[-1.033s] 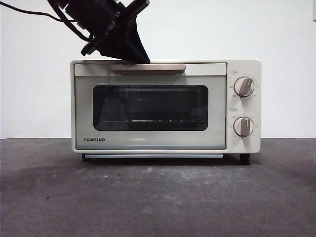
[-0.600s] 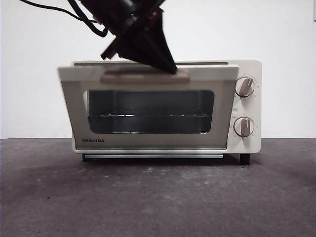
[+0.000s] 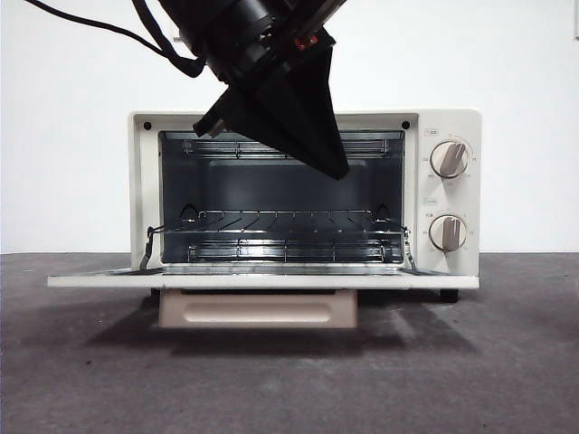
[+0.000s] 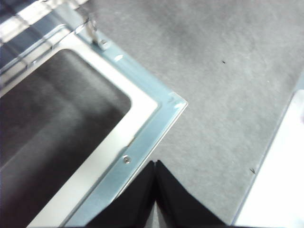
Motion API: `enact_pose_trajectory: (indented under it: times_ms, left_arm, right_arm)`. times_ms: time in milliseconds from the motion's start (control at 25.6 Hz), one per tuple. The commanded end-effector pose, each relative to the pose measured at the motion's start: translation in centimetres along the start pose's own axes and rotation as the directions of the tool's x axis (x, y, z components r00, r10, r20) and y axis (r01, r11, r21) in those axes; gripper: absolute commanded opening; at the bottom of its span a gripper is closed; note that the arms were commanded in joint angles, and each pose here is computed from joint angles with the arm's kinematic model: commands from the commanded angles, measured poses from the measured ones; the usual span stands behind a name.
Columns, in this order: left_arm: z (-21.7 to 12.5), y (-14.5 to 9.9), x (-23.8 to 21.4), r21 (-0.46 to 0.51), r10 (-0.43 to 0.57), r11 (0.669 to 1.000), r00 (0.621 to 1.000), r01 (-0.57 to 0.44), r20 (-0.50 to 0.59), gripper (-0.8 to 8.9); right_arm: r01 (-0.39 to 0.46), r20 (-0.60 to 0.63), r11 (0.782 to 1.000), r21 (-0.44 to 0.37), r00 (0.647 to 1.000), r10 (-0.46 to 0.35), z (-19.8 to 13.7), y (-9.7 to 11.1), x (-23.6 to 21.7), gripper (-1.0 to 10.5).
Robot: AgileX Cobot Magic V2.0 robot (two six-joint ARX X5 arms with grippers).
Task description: Eggoven
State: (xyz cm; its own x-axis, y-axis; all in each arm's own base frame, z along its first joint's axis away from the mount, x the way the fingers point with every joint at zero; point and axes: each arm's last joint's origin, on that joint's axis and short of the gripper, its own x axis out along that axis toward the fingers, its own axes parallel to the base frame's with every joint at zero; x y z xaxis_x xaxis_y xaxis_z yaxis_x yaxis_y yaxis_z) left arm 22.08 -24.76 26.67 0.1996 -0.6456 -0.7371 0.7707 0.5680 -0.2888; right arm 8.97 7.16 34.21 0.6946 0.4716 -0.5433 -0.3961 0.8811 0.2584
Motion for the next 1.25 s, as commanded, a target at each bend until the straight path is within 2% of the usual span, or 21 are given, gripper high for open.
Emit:
enact_pose_trajectory:
  times_ms: [39,195,273,352,547,898,1094,1250]
  left_arm:
    - [0.7,-0.8,-1.7,0.018,-0.007,1.000,0.998,0.006,0.068,0.07]
    - [1.0,-0.2,-7.7,-0.009,0.046,0.999,0.973,-0.045,0.228,0.07]
    - [0.5,-0.1,-11.3,-0.025,0.078,0.997,0.951,-0.074,0.298,0.07]
    - [-0.8,0.0,-14.9,-0.037,0.122,0.993,0.932,-0.116,0.341,0.07]
    - [-5.7,-0.2,-21.3,-0.099,0.253,0.967,0.872,-0.233,0.420,0.07]
    - [-12.1,0.2,-21.4,-0.200,0.356,0.933,0.841,-0.298,0.407,0.06]
    - [-13.5,-0.4,-21.5,-0.210,0.359,0.931,0.850,-0.299,0.385,0.06]
    - [-14.1,-0.9,-22.0,-0.206,0.360,0.932,0.840,-0.300,0.405,0.06]
  right_arm:
    - [-0.012,0.021,1.000,-0.011,1.000,0.012,0.5,0.3,-0.2,0.0]
    - [-0.015,0.000,1.000,-0.012,1.000,0.015,1.2,0.8,1.7,0.0]
    - [-0.051,-0.020,0.999,-0.012,0.999,0.051,1.8,1.3,3.6,0.0]
    - [-0.097,-0.039,0.995,-0.011,0.995,0.097,2.5,2.0,6.2,0.0]
    - [-0.109,-0.043,0.994,-0.011,0.993,0.109,3.5,3.1,13.4,0.0]
    - [-0.090,-0.040,0.996,0.003,0.995,0.090,2.8,2.8,21.0,0.0]
    - [-0.061,-0.034,0.998,0.028,0.998,0.062,2.5,1.7,23.4,0.0]
    - [-0.050,-0.010,0.997,0.052,0.999,0.050,2.3,0.9,25.3,0.0]
